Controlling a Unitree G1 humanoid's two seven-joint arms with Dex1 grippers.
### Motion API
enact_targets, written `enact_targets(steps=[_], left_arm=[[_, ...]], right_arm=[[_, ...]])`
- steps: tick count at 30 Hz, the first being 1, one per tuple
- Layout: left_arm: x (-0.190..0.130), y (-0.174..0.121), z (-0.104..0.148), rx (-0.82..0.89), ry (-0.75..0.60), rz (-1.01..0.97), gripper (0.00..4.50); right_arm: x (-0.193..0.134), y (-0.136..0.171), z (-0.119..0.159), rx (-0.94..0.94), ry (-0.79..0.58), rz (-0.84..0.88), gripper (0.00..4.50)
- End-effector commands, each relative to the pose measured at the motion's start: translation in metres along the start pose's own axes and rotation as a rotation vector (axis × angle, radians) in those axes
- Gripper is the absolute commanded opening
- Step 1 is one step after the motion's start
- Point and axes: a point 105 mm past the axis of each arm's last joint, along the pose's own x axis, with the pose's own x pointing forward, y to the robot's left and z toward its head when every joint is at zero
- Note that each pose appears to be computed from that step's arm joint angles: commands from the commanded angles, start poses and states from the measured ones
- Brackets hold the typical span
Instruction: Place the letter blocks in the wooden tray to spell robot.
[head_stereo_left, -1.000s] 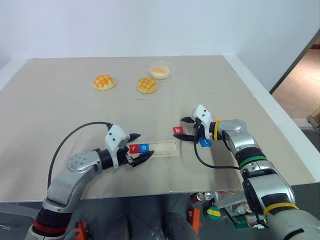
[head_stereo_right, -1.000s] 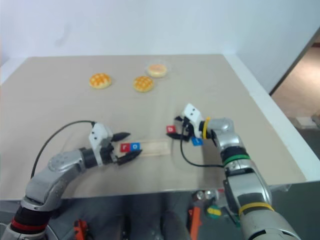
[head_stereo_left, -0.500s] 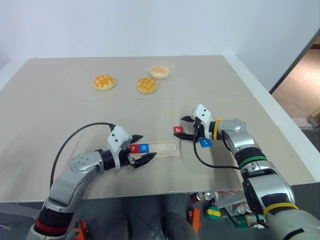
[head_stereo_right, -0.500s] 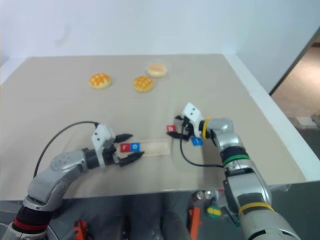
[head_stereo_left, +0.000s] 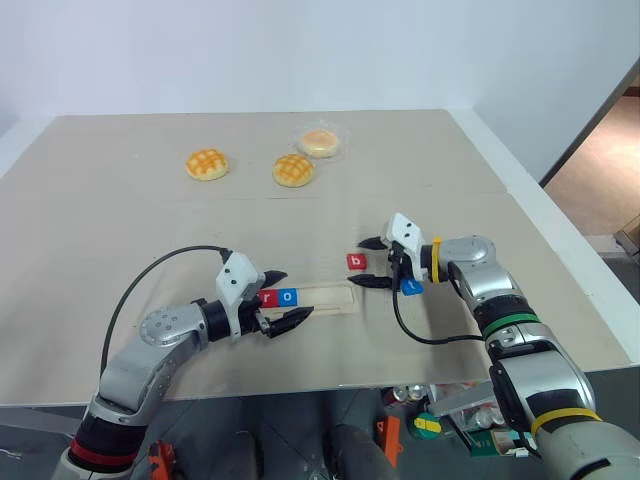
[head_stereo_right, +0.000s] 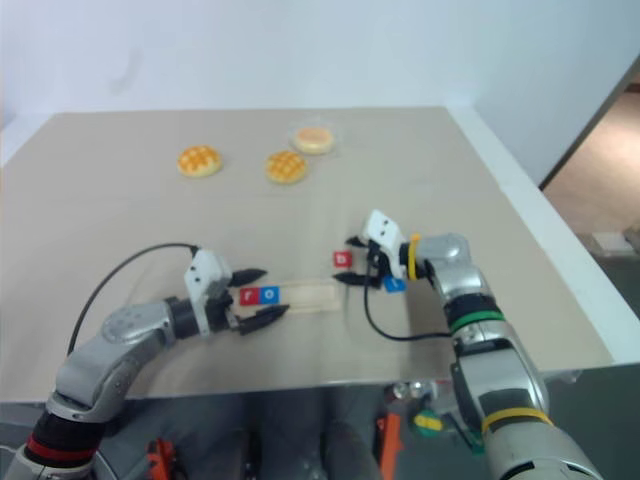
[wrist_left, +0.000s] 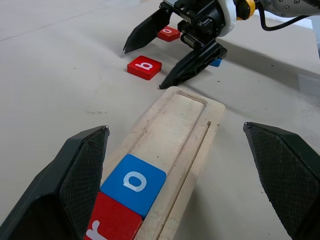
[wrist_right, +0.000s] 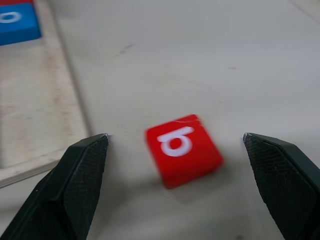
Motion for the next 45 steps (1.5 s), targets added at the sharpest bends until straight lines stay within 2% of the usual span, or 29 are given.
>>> enact_targets(steps=[1, 12, 24, 26, 33, 42, 45], left_arm=[[-0.001, -0.001, 0.008, 0.04, -0.02, -0.011, 4.47], [-0.001, -0.002, 0.005, 0.031, -0.015, -0.006, 4.47], [-0.001, -0.002, 0.004, 0.03, -0.007, 0.0, 4.47], [-0.001, -0.002, 0.004, 0.032, -0.006, -0.001, 4.5], [-0.002, -0.001, 0.003, 0.028, -0.002, 0.005, 4.5], [-0.001, -0.002, 0.003, 0.033, -0.004, -0.004, 4.5], [-0.005, 0.006, 0.002, 0.033, -0.007, 0.059, 4.5]], right_arm=[[-0.004, 0.005, 0.011, -0.061, 0.006, 0.082, 4.24], [-0.003, -0.003, 0.009, -0.065, 0.031, 0.064, 4.24], [-0.001, -0.014, 0.0, 0.088, 0.017, -0.037, 4.24], [-0.001, -0.015, 0.0, 0.101, 0.017, -0.048, 3.79], [-0.004, -0.017, 0.01, 0.108, -0.021, -0.042, 1.36], [0.0, -0.013, 0.009, 0.094, -0.013, -0.033, 1.28], [-0.007, -0.021, 0.036, 0.035, -0.079, -0.067, 1.28]])
